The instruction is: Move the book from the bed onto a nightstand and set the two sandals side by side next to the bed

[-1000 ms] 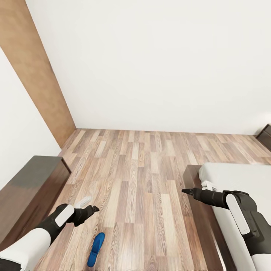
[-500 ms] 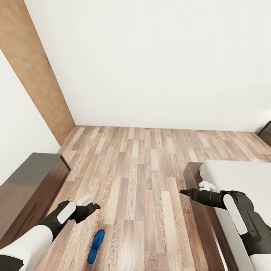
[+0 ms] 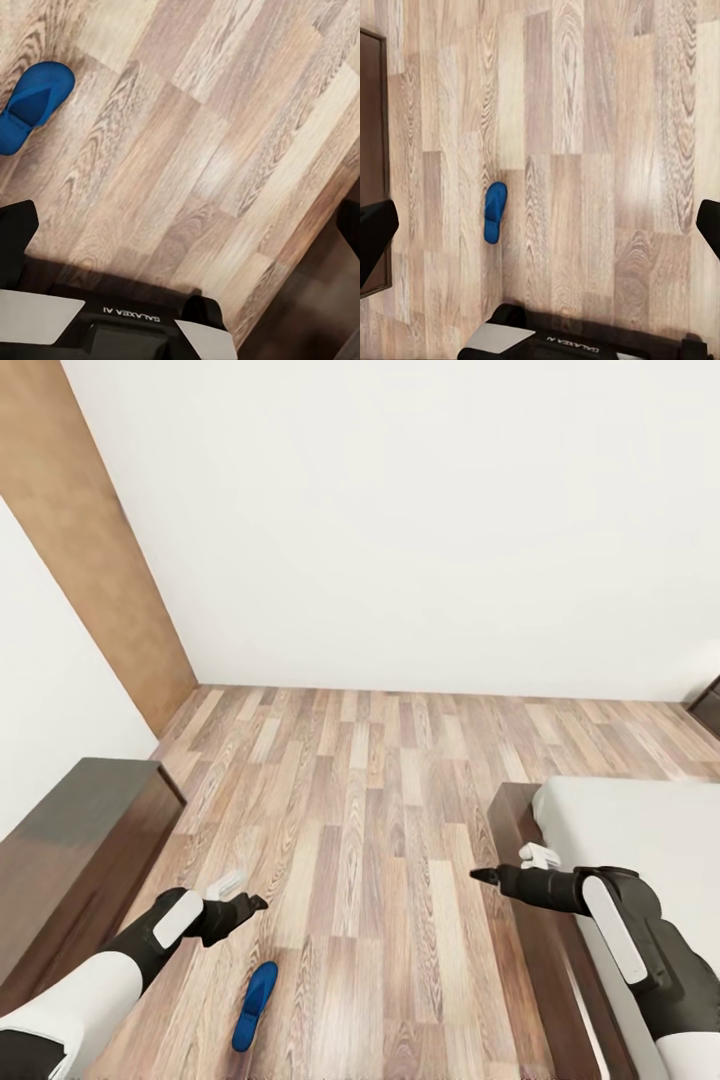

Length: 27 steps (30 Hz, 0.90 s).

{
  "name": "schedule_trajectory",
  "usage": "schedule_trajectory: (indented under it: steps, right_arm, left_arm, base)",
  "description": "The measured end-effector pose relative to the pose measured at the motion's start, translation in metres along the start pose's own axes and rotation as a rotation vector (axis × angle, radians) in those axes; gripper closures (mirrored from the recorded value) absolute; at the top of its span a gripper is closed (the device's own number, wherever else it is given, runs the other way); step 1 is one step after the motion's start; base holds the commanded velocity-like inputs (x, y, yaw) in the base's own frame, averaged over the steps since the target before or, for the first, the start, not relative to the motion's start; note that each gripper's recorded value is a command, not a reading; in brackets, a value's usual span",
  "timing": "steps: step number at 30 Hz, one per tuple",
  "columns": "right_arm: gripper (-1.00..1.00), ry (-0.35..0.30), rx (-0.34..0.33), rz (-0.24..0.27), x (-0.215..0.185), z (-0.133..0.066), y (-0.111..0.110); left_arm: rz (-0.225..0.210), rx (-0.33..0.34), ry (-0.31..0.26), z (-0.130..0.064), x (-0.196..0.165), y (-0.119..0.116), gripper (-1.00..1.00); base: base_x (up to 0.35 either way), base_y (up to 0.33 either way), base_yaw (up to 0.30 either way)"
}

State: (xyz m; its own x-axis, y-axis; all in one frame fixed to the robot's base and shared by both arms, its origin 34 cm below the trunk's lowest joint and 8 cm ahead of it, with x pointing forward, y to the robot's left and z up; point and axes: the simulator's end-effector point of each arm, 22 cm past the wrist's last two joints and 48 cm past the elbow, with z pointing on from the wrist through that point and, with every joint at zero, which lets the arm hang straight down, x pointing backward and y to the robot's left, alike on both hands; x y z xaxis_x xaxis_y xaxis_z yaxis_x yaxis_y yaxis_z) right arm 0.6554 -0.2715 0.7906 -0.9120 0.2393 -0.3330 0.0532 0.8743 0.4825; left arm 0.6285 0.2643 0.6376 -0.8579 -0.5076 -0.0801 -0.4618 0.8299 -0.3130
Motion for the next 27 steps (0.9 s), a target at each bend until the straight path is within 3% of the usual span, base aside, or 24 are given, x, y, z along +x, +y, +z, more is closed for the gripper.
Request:
schedule_trajectory:
  steps: [27]
  right_arm:
    - [-1.00, 0.048, -0.004, -0.024, 0.013, 0.051, -0.012]
  left_arm:
    - [-0.006, -0.045, 0.043, 0.052, 0.016, 0.016, -1.00]
  base:
    - [0.000, 0.000, 0.000]
